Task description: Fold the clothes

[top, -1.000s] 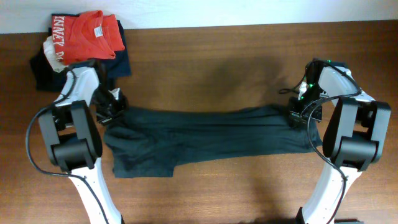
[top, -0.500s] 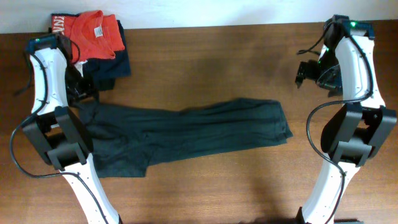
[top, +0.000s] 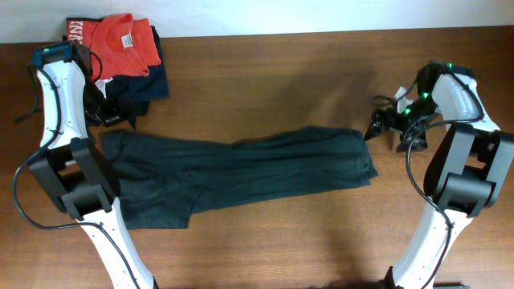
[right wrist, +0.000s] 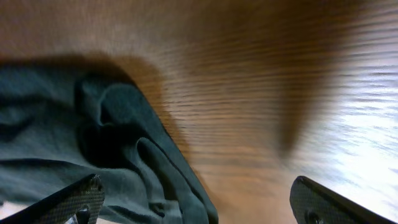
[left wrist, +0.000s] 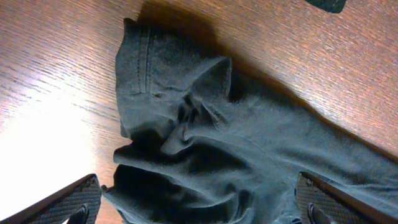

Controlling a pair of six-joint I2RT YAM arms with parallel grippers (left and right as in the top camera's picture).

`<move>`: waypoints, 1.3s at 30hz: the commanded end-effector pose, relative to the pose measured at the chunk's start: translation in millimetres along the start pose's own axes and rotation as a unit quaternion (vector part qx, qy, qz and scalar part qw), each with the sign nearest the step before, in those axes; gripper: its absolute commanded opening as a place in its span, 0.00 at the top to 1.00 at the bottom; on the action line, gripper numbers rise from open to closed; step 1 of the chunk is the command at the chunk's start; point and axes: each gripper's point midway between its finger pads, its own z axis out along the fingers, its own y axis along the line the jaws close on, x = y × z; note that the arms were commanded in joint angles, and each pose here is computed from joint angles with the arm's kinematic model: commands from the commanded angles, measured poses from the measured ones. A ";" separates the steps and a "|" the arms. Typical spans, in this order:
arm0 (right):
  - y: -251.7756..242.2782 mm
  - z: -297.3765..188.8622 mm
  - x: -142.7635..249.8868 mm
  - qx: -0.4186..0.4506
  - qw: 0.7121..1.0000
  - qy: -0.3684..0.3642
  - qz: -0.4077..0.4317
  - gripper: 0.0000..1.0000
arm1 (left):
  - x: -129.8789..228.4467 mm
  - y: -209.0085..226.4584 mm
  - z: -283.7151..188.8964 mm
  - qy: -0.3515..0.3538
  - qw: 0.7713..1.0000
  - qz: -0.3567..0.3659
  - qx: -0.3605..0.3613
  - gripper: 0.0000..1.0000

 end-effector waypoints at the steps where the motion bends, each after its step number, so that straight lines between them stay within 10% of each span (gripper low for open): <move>1: 16.9 21.7 8.3 -0.050 0.998 0.010 -0.046 0.01 | -4.0 0.0 -2.4 -0.008 1.000 0.000 0.002 0.01; 7: 39.1 61.3 36.2 -0.065 0.992 0.053 -0.092 0.10 | -5.0 -3.9 -2.5 -0.010 1.000 0.001 0.013 0.01; 14: 35.8 74.6 39.0 -0.002 0.997 0.063 -0.048 0.95 | -6.6 -8.1 -2.7 -0.013 1.000 0.001 0.025 0.01; 28: -54.5 -56.3 22.5 0.160 0.978 0.012 0.136 0.96 | -1.9 -27.8 -4.3 -0.002 0.997 0.004 0.076 0.01; 39: 56.9 -54.0 28.4 0.124 0.991 0.036 0.030 0.96 | -2.9 -41.2 -4.2 -0.009 0.997 0.019 0.075 0.01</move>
